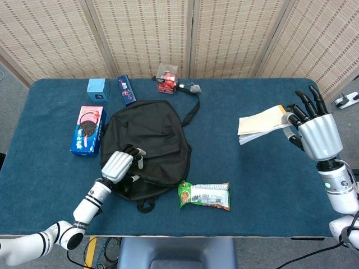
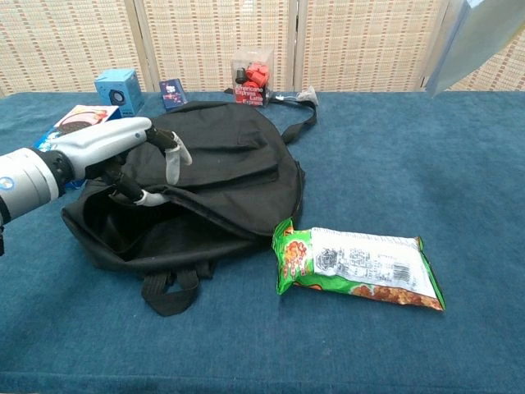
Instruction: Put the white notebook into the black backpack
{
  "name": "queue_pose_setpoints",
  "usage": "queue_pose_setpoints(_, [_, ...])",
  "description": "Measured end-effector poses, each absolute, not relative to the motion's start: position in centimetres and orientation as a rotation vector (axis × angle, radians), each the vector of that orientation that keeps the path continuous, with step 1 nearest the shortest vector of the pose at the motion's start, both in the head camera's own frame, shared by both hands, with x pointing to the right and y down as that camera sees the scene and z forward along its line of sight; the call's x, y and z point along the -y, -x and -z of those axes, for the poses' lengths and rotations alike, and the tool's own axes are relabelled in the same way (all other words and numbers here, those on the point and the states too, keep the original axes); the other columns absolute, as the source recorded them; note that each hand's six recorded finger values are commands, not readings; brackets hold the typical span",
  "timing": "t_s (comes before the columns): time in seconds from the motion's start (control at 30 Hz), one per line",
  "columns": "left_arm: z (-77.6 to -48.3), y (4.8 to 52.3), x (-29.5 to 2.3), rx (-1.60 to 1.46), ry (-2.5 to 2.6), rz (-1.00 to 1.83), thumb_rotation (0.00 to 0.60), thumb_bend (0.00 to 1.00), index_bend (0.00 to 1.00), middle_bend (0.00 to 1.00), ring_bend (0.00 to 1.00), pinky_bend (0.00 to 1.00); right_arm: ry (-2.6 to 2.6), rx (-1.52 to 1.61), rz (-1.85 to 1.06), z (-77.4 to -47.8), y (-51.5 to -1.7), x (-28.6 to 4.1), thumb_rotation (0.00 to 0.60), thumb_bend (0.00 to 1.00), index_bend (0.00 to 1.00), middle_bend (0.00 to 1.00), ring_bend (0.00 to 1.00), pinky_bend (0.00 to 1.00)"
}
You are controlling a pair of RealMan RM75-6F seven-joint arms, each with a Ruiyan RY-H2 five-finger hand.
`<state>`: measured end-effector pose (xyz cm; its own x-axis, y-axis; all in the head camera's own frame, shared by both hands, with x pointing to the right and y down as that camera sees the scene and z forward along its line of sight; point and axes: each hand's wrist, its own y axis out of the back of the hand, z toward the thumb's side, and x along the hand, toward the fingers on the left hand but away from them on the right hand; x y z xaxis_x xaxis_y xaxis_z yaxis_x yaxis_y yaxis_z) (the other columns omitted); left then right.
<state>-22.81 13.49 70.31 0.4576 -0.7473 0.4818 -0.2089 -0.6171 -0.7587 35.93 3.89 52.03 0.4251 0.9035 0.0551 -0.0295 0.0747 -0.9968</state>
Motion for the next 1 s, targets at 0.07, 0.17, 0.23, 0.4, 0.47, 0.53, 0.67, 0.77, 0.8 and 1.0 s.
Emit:
queue_pose_setpoints(0.07, [-70.3, 22.9, -13.3, -0.813, 2.088, 1.114, 0.600, 0.31, 0.73, 0.34, 0.33, 0.14, 1.306, 0.886, -0.856, -52.0, -35.9, -3.9, 0.600, 0.45, 0.68, 0.42, 0.14, 0.02])
queue_pose_setpoints(0.17, [-70.3, 23.0, -13.1, -0.829, 2.094, 1.112, 0.600, 0.35, 0.73, 0.35, 0.34, 0.15, 1.307, 0.891, -0.851, -52.0, -35.9, -3.9, 0.600, 0.45, 0.68, 0.42, 0.14, 0.02])
queue_pose_setpoints(0.23, [-70.4, 23.1, -13.1, -0.828, 2.096, 1.113, 0.600, 0.38, 0.73, 0.35, 0.34, 0.15, 1.307, 0.891, -0.849, -52.0, -35.8, -3.9, 0.600, 0.45, 0.68, 0.42, 0.14, 0.02])
queue_pose_setpoints(0.4, [-70.3, 23.0, -12.8, -0.829, 2.098, 1.107, 0.600, 0.47, 0.77, 0.37, 0.34, 0.14, 1.307, 0.897, -0.842, -51.9, -35.8, -3.8, 0.600, 0.45, 0.68, 0.42, 0.14, 0.02])
queue_pose_setpoints(0.47, [-70.1, 23.0, -12.5, -0.833, 2.096, 1.103, 0.600, 0.49, 0.79, 0.38, 0.34, 0.14, 1.307, 0.902, -0.838, -51.7, -35.8, -3.8, 0.600, 0.45, 0.68, 0.42, 0.14, 0.02])
queue_pose_setpoints(0.53, [-70.0, 23.0, -12.2, -0.838, 2.092, 1.100, 0.600, 0.49, 0.79, 0.39, 0.35, 0.14, 1.310, 0.904, -0.832, -51.7, -35.7, -3.8, 0.600, 0.45, 0.68, 0.42, 0.14, 0.02])
queue_pose_setpoints(0.67, [-69.5, 23.2, -11.2, -0.880, 2.091, 1.101, 0.600, 0.49, 0.80, 0.40, 0.35, 0.15, 1.335, 0.907, -0.808, -51.6, -35.1, -4.2, 0.600, 0.45, 0.69, 0.42, 0.14, 0.02])
queue_pose_setpoints(0.77, [-69.0, 23.6, -10.1, -0.923, 2.084, 1.109, 0.600, 0.49, 0.80, 0.40, 0.35, 0.15, 1.362, 0.911, -0.771, -51.4, -34.2, -4.6, 0.600, 0.45, 0.69, 0.43, 0.14, 0.02])
queue_pose_setpoints(0.8, [-68.8, 23.7, -9.8, -0.936, 2.081, 1.113, 0.600, 0.49, 0.80, 0.40, 0.35, 0.15, 1.375, 0.912, -0.752, -51.3, -33.8, -4.8, 0.600, 0.45, 0.69, 0.43, 0.14, 0.02])
queue_pose_setpoints(1.0, [-68.1, 25.0, -7.6, -1.026, 2.069, 1.165, 0.600, 0.49, 0.79, 0.40, 0.35, 0.15, 1.454, 0.931, -0.636, -50.2, -31.2, -5.9, 0.600, 0.45, 0.69, 0.43, 0.15, 0.02])
